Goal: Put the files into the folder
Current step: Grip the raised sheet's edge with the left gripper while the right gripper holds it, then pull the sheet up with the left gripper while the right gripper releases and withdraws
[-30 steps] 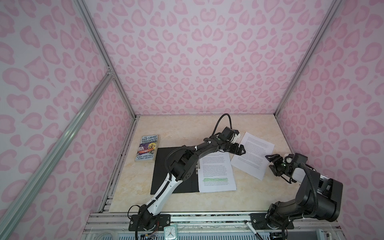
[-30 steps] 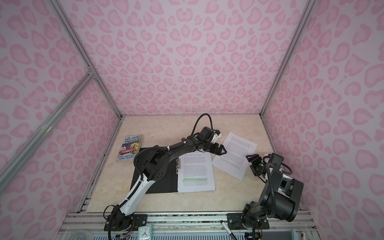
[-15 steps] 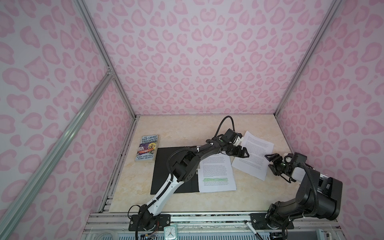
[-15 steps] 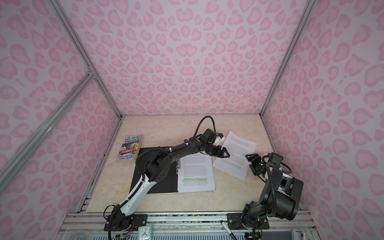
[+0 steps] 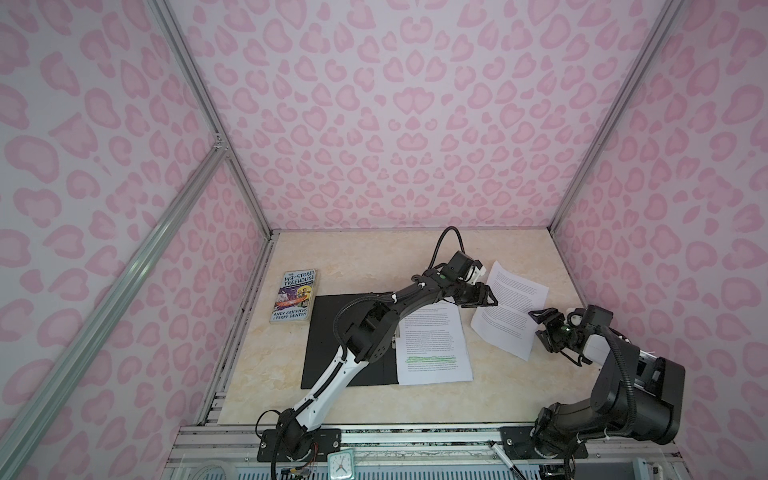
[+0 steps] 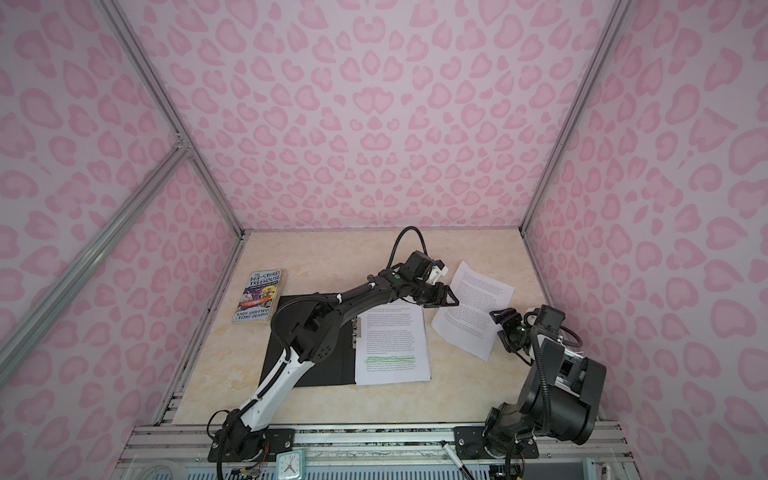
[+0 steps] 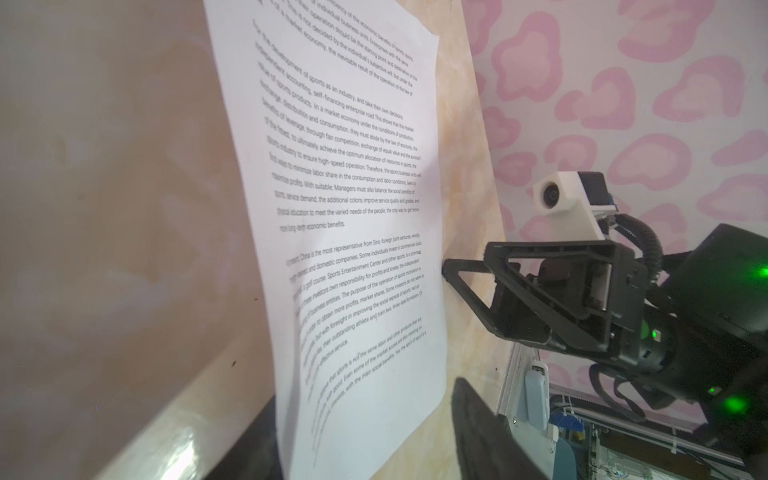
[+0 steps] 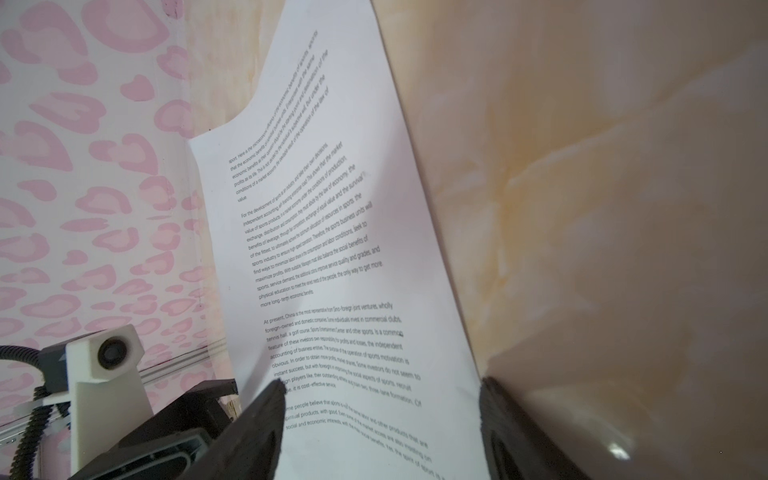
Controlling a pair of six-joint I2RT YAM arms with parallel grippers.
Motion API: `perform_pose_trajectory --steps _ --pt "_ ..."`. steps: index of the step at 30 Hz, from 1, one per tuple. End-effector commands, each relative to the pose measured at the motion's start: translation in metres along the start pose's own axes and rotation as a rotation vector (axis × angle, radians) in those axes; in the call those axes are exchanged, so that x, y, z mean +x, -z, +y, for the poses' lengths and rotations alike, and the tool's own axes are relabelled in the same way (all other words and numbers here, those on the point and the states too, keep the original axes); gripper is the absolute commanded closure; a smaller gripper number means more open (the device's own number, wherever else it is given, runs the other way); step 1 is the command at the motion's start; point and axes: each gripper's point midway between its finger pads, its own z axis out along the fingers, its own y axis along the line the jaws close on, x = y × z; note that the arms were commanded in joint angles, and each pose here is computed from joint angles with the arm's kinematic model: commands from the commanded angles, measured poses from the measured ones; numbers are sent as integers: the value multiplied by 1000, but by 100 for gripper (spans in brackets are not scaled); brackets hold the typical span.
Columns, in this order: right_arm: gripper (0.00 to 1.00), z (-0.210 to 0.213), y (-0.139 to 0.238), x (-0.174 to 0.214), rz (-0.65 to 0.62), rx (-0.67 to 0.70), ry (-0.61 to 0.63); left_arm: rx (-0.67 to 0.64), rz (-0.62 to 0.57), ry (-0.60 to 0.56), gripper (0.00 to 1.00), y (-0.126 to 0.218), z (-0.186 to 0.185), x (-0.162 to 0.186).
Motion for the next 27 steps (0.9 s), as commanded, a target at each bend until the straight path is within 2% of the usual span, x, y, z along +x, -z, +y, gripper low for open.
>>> perform_pose_trajectory --steps 1,5,11,13,16,19,22,27 --pt "25 -20 0 13 35 86 -70 10 11 24 44 -5 4 1" --pt "25 -20 1 13 37 86 -70 -19 20 38 45 -12 16 6" --pt "25 -20 1 14 40 87 -69 -32 42 53 54 -19 29 12" --pt "25 -20 1 14 41 85 -69 -30 42 59 62 -20 29 12" --pt "25 -18 2 13 38 81 -65 2 39 74 81 -16 22 7" --pt "25 -14 4 11 30 73 -54 87 34 79 96 -6 -3 -6" --pt "23 -5 12 4 -2 72 -17 150 -10 16 96 20 -45 -28" --pt "20 16 29 -8 -66 48 43 202 -146 -186 96 88 -126 -57"
